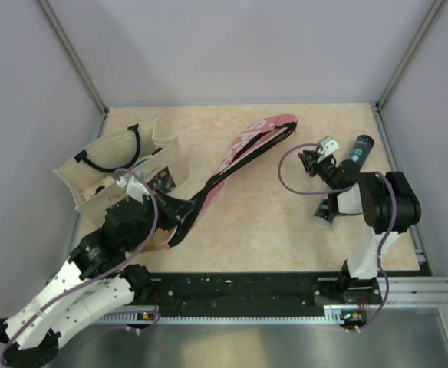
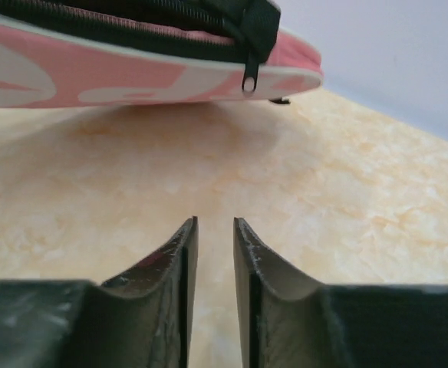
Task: Pack up the badminton gear
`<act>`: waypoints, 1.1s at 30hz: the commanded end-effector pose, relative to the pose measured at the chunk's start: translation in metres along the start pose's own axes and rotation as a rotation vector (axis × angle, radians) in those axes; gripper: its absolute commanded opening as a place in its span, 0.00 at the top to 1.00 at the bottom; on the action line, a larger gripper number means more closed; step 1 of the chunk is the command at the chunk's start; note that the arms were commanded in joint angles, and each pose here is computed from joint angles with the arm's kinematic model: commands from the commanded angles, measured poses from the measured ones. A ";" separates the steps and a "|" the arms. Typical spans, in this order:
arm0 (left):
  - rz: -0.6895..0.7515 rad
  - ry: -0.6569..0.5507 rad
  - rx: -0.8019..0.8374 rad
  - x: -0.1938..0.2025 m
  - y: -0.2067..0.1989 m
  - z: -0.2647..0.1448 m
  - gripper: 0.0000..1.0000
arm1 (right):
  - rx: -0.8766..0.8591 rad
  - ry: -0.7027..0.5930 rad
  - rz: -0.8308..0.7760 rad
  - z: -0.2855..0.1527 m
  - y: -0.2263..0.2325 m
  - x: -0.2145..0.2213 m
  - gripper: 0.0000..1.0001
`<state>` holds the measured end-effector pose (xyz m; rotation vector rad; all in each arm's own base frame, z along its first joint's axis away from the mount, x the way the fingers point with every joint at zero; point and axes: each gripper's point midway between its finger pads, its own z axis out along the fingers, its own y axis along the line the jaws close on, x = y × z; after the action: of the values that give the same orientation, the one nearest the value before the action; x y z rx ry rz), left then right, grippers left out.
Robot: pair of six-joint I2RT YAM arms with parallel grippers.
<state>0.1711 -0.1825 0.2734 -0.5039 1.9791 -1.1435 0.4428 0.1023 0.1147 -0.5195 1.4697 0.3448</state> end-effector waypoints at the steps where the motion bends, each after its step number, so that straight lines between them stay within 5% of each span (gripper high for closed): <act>1: -0.069 -0.050 0.152 -0.018 -0.042 -0.012 1.00 | -0.060 -0.252 -0.153 -0.003 0.003 -0.072 0.64; 5: -0.073 -0.027 0.162 -0.014 -0.045 -0.013 1.00 | -0.043 -0.244 -0.174 0.005 -0.005 -0.068 0.51; 11: -0.058 -0.017 0.161 -0.014 -0.047 -0.015 1.00 | 0.008 -0.268 -0.240 0.024 -0.019 -0.070 0.48; 23: -0.048 -0.015 0.154 -0.014 -0.045 -0.021 1.00 | 0.054 -0.265 -0.355 0.062 -0.023 -0.080 0.49; 33: -0.043 -0.017 0.150 -0.015 -0.044 -0.022 1.00 | 0.058 -0.243 -0.396 0.065 -0.018 -0.078 0.64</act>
<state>0.1613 -0.1833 0.2714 -0.4984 2.0155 -1.1737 0.4980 0.1228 0.1536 -0.6771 1.2733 0.1210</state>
